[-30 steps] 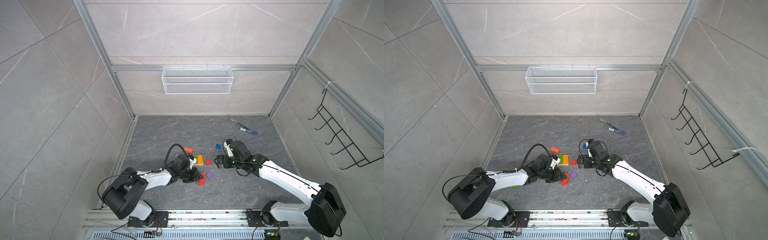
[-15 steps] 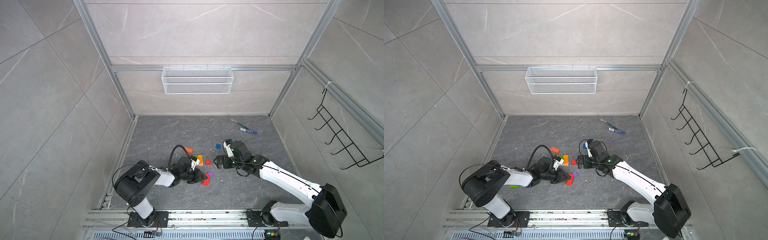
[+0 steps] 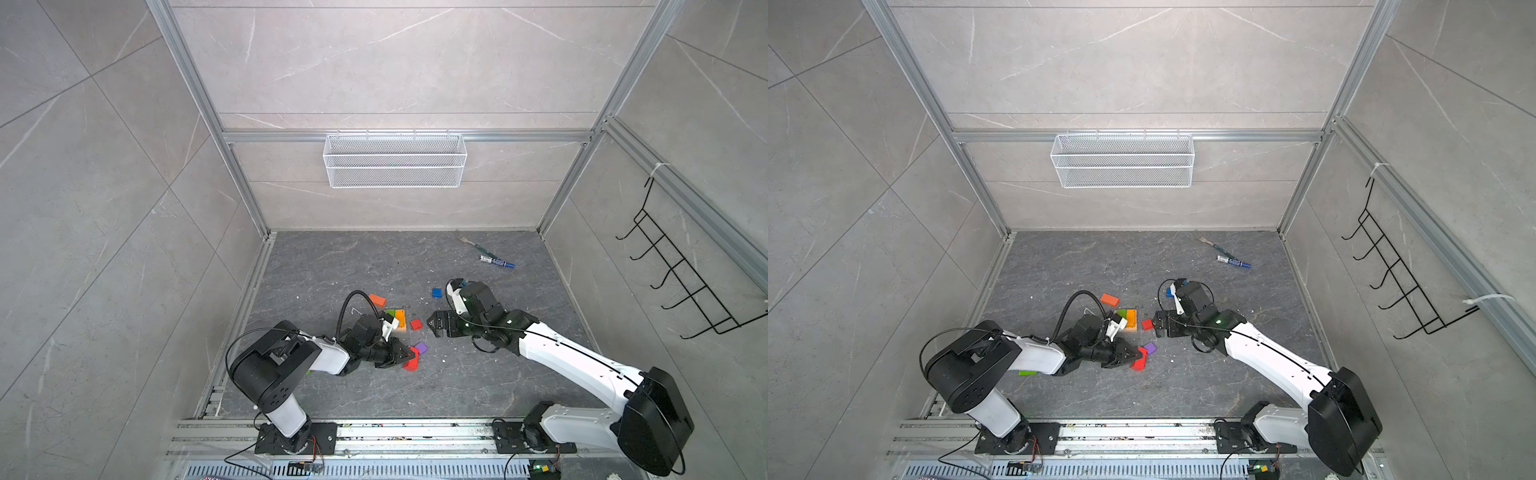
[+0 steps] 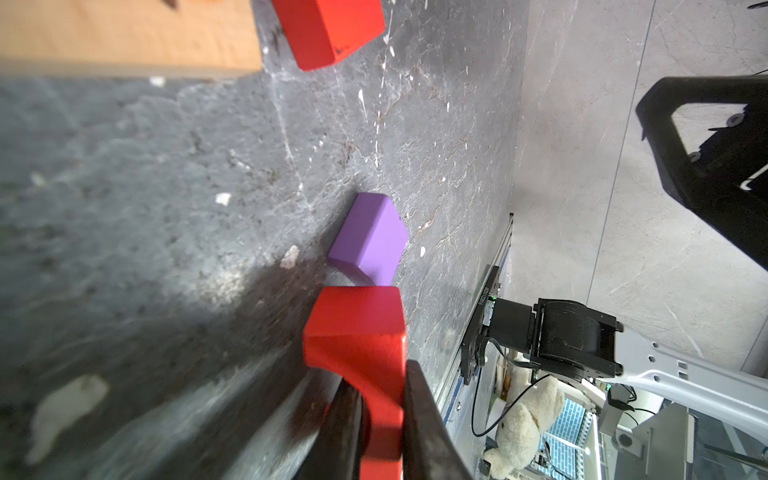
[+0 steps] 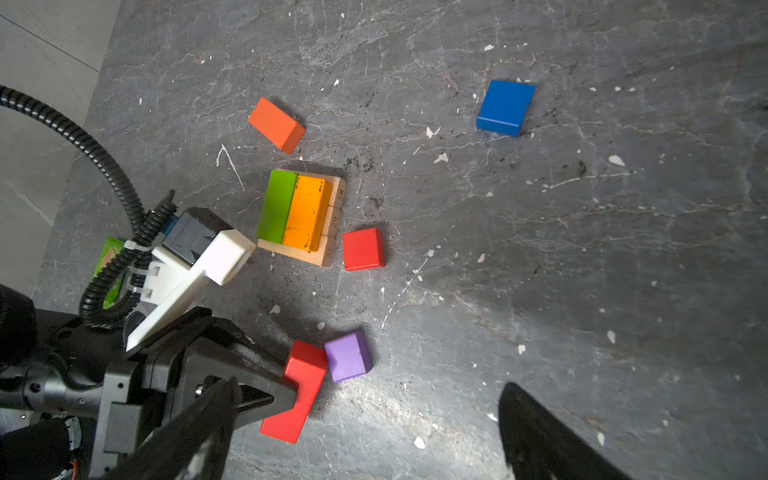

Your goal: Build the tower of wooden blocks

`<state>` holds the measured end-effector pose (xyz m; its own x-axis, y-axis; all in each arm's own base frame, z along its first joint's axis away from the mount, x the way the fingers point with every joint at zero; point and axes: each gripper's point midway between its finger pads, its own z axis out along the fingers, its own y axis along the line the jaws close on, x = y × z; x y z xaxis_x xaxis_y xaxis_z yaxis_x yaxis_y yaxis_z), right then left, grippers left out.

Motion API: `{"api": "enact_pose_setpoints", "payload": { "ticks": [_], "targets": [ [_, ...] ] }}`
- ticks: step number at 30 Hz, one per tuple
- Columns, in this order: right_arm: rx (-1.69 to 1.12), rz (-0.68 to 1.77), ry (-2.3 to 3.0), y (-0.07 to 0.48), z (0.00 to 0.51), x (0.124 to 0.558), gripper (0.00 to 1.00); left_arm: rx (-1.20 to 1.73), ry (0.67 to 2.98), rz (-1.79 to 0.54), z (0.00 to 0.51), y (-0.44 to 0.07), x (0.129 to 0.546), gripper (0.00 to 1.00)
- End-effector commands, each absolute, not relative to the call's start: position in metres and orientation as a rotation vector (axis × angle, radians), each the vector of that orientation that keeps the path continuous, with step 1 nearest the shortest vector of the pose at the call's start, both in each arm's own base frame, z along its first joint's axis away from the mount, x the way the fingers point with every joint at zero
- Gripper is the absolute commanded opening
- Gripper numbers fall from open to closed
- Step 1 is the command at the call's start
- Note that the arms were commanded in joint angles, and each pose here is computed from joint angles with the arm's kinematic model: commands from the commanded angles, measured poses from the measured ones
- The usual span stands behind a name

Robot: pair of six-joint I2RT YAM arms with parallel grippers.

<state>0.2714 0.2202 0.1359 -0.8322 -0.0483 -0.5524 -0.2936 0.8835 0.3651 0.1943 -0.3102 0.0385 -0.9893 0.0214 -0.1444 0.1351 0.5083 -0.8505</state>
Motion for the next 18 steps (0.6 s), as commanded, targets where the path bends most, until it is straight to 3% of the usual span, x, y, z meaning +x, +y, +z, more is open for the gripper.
{"api": "enact_pose_setpoints", "payload": {
  "ticks": [1,12,18],
  "targets": [
    [-0.29,0.601,2.497,0.222,0.138,0.269,0.99,0.082,2.724,-1.378,0.017,-0.295,0.187,0.23],
    [-0.36,0.594,2.493,0.224,0.143,0.267,0.99,0.077,2.738,-1.348,0.021,-0.294,0.188,0.37],
    [-0.503,0.503,2.501,0.219,0.146,0.266,0.99,0.073,2.74,-1.249,0.033,-0.284,0.191,0.51]
  ]
}}
